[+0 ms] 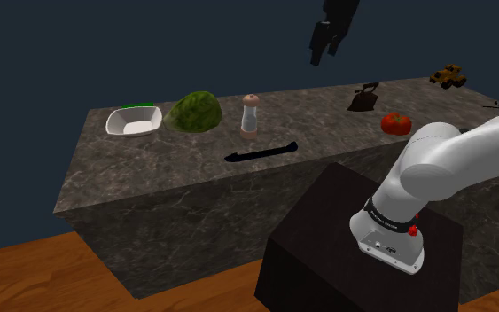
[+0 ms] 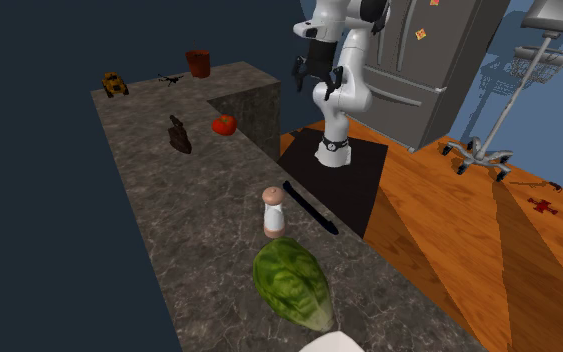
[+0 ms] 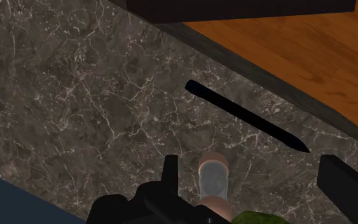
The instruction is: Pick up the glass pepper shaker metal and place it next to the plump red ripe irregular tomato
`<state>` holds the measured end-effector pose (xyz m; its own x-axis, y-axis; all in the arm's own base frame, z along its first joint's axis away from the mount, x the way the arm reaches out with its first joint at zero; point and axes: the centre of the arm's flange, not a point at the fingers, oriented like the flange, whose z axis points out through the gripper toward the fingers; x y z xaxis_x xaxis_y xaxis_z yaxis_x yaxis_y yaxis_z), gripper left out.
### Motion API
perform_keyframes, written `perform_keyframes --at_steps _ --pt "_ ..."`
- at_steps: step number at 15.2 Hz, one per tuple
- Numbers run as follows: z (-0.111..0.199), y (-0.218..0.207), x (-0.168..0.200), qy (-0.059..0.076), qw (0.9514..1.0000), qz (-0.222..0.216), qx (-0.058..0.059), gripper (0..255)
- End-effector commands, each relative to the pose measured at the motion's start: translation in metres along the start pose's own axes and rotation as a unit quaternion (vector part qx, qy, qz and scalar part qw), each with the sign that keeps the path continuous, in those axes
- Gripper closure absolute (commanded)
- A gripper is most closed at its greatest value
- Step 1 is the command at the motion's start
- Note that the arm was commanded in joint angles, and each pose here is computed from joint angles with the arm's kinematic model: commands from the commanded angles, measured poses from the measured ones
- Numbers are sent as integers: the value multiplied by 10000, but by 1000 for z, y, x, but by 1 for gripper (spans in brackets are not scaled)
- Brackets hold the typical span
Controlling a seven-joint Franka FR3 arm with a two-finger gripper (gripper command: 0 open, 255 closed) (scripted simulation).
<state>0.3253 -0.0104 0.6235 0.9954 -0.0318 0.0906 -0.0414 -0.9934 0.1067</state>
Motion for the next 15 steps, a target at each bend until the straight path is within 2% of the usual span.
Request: perform_keyframes --at_steps 1,15 --pt "0 0 0 0 10000 0 0 0" --pt "120 -5 141 -35 9999 111 79 0"
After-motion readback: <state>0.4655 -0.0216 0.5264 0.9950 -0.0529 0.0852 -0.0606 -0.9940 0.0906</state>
